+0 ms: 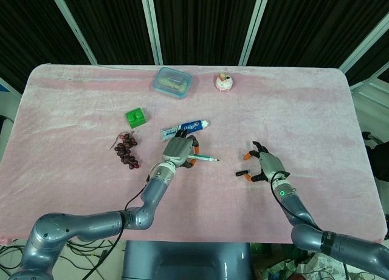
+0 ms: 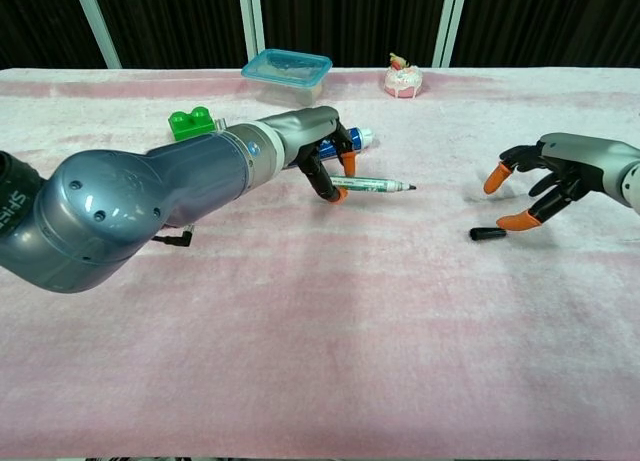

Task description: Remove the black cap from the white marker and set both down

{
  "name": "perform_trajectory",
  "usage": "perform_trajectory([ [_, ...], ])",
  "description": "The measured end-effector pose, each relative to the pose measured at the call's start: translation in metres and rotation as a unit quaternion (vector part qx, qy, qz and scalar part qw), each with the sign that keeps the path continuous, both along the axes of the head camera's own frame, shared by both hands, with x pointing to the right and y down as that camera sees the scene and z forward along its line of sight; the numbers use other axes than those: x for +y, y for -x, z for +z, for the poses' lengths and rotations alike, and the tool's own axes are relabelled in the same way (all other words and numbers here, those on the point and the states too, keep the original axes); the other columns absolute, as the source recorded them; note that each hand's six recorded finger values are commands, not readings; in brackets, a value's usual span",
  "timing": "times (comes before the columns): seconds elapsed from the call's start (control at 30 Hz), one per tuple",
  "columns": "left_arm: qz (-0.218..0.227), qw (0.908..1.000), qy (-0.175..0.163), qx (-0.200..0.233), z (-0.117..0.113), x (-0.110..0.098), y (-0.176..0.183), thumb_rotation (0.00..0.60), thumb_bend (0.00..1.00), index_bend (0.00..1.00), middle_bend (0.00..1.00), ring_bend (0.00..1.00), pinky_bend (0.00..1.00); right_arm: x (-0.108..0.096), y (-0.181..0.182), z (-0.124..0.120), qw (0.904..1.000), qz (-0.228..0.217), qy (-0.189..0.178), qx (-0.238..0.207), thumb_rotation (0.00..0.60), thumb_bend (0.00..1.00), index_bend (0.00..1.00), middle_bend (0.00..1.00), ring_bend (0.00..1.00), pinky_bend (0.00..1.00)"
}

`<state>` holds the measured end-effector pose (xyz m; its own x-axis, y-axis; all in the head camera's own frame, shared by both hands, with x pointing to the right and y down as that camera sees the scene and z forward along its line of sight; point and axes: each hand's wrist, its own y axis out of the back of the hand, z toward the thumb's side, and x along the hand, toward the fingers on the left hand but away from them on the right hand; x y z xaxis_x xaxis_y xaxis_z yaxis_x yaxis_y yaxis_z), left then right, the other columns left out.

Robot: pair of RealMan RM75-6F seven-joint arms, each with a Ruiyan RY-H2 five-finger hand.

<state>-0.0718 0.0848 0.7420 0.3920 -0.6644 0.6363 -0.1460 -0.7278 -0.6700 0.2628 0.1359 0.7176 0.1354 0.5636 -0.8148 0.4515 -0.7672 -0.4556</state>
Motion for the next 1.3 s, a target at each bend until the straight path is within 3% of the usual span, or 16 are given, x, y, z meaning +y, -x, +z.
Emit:
perform_trajectory([
  [0.13,0.0,1.0,-0.002,0.007,-0.004,-0.002,-0.002,0.6,0.19,0.15,0.15,0.0,0.0,-0.003,0.0,-0.005,1.0,0.002,0.003,-0.006,0.6,0.02,0.01,0.0,0.02,0.16],
  [0.27,0.001,0.9999,-0.006,0.009,-0.009,-0.006,0.0,0.6,0.18,0.14,0.14,0.0,0.0,-0.011,-0.005,-0.012,0.9999,0.013,-0.007,-0.007,0.6,0.02,0.0,0.0,0.02,0.16],
  [0.5,0.008,0.9997,-0.023,0.008,-0.026,-0.018,0.01,0.6,0.18,0.14,0.14,0.0,0.0,-0.035,-0.044,-0.045,0.9979,0.036,-0.052,0.017,0.6,0.03,0.0,0.0,0.02,0.16],
  [0.67,0.035,0.9979,-0.054,0.004,-0.053,-0.034,0.031,0.6,0.19,0.14,0.15,0.0,0.0,-0.059,-0.105,-0.091,0.9886,0.034,-0.124,0.077,0.6,0.06,0.0,0.0,0.03,0.16],
  [0.83,0.069,0.9928,-0.096,-0.016,-0.082,-0.043,0.07,0.6,0.19,0.14,0.15,0.0,0.0,-0.065,-0.165,-0.129,0.9761,0.006,-0.162,0.145,0.6,0.07,0.0,0.0,0.03,0.16],
  [1.03,0.06,0.9798,-0.173,-0.08,-0.121,-0.035,0.17,0.6,0.19,0.14,0.15,0.0,0.0,-0.037,-0.207,-0.157,0.9634,-0.009,-0.197,0.182,0.6,0.07,0.0,0.0,0.04,0.16],
  [1.17,0.023,0.9721,-0.202,-0.118,-0.148,-0.002,0.241,0.6,0.19,0.14,0.15,0.0,0.0,-0.005,-0.218,-0.172,0.9551,-0.033,-0.221,0.195,0.6,0.08,0.0,0.0,0.04,0.16],
  [1.3,-0.025,0.9702,-0.199,-0.137,-0.168,0.04,0.295,0.6,0.19,0.14,0.15,0.0,0.0,0.035,-0.221,-0.177,0.9523,-0.044,-0.224,0.203,0.6,0.08,0.0,0.0,0.04,0.16],
])
